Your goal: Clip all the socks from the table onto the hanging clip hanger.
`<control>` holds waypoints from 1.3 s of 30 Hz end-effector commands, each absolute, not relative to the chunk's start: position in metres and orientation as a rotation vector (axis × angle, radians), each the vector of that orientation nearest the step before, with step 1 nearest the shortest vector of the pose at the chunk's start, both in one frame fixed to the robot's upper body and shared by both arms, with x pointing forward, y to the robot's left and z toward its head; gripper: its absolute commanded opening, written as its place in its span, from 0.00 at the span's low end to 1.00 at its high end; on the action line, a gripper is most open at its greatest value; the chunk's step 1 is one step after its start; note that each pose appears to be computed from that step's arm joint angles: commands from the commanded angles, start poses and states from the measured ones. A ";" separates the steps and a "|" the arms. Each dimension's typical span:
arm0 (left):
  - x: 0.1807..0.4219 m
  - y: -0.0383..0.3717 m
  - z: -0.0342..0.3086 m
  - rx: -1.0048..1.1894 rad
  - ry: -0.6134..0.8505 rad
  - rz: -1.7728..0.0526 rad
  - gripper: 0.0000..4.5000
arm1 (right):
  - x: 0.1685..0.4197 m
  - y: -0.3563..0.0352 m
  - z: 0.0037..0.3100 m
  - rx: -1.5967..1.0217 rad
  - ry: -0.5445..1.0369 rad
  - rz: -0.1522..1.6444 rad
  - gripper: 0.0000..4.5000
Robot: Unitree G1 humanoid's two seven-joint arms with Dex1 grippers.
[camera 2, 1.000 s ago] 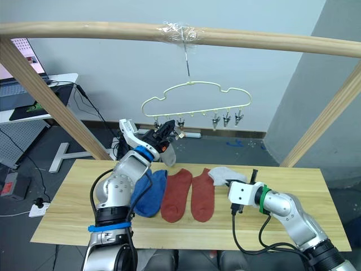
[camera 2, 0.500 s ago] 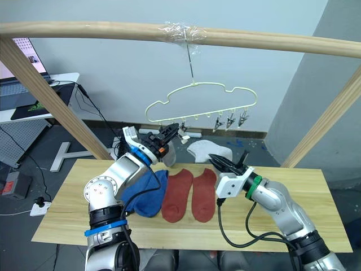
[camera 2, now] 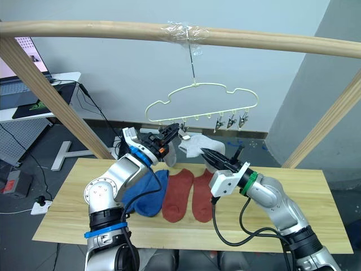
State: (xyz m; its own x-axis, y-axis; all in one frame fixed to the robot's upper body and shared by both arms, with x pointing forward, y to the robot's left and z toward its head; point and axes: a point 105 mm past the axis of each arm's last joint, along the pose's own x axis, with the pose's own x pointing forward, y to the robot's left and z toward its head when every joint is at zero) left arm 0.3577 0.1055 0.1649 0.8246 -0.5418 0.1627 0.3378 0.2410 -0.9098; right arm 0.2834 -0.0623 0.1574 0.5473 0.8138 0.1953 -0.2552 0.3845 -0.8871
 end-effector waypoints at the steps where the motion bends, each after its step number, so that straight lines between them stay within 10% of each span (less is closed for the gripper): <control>1: 0.357 0.110 0.162 -1.196 0.202 -0.588 0.00 | 0.278 -0.062 0.173 -0.898 -0.777 0.740 0.00; 21: 0.353 0.107 0.177 -1.214 0.156 -0.654 0.00 | 0.294 -0.049 0.164 -0.844 -0.724 0.741 0.00; 36: 0.336 0.127 0.187 -1.143 0.124 -0.679 0.98 | 0.301 -0.043 0.150 -0.719 -0.570 0.801 0.00; 39: 0.323 0.135 0.191 -1.087 0.148 -0.707 1.00 | 0.306 -0.042 0.148 -0.672 -0.518 0.803 0.05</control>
State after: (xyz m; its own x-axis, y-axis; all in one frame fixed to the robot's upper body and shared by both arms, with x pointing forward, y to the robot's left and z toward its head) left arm 0.3336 0.1362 0.1745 0.8075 -0.5633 0.1750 0.3882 0.2841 -0.8767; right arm 0.3051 -0.0425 0.1403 0.5956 0.7899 0.1462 -0.4683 0.4892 -0.7358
